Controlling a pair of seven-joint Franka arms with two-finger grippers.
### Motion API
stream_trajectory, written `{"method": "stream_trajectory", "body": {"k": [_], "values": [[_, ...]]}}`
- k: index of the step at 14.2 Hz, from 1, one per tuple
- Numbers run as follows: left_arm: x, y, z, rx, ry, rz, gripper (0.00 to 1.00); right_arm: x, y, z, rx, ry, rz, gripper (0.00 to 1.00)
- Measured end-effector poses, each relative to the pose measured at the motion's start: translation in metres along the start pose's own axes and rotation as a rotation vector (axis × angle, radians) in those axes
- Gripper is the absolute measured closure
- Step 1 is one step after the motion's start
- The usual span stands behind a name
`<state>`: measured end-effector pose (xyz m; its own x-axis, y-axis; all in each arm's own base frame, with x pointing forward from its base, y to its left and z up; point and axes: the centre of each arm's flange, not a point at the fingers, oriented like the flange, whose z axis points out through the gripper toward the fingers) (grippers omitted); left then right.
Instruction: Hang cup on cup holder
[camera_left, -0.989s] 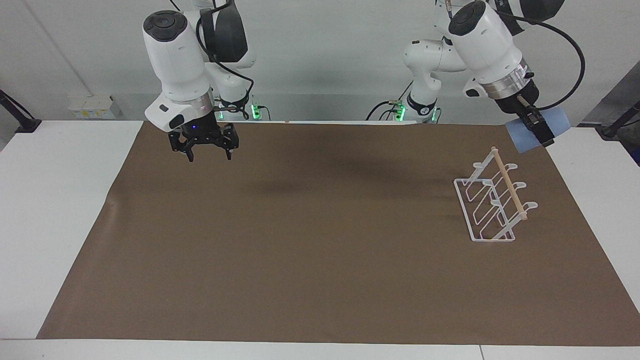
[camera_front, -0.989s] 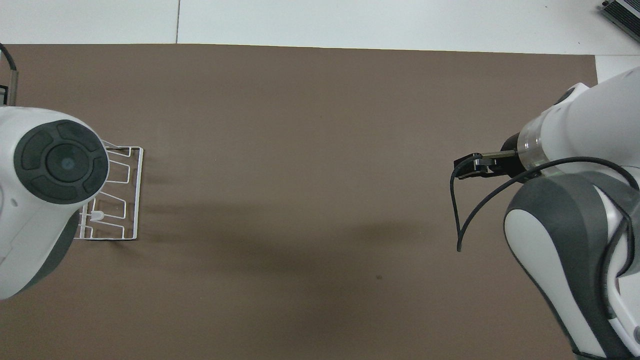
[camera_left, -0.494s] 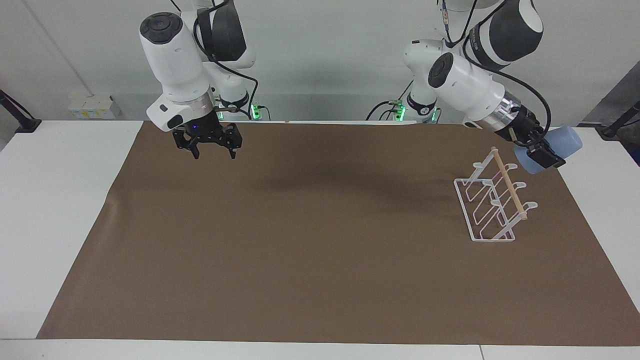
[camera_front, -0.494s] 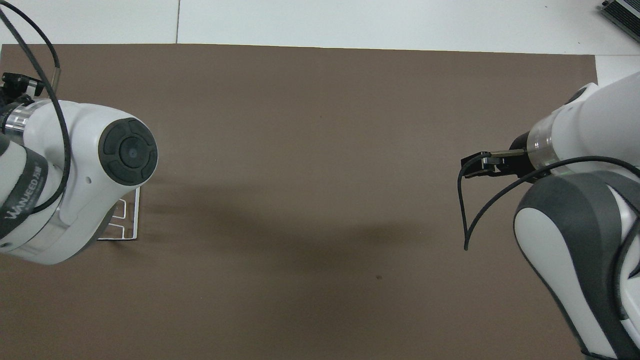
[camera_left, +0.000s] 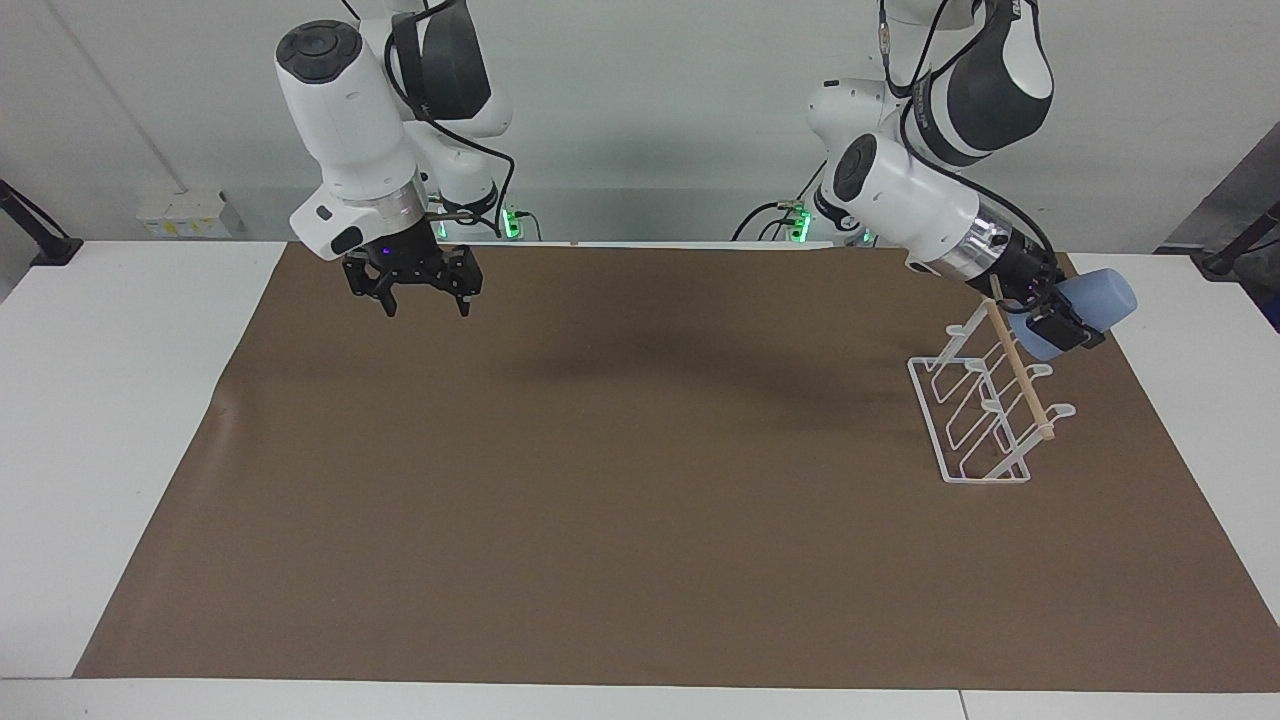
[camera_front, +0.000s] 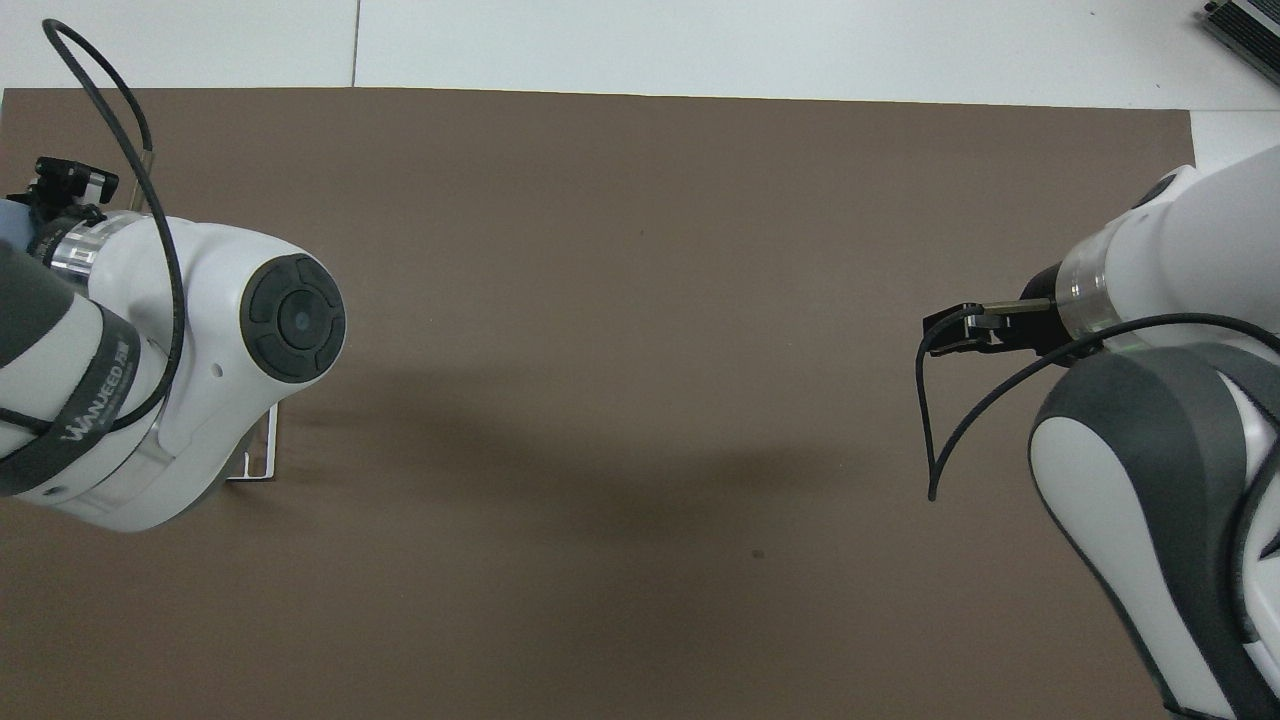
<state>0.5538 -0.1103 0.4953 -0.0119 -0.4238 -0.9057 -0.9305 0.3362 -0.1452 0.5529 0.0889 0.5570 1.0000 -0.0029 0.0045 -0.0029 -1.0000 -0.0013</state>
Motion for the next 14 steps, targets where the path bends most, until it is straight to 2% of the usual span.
{"method": "stream_trajectory", "body": {"k": [4,8,14], "values": [[-0.001,0.002,0.03,0.026,0.026,-0.001,0.21,0.0,0.0,0.0,0.001,0.0,0.0,0.0],[0.019,0.006,0.039,0.017,0.024,0.022,0.21,0.0,0.0,0.0,0.001,0.0,0.0,0.0],[0.058,0.013,0.056,0.025,-0.022,0.006,0.21,0.0,0.0,0.0,0.001,0.0,0.0,0.0]]}}
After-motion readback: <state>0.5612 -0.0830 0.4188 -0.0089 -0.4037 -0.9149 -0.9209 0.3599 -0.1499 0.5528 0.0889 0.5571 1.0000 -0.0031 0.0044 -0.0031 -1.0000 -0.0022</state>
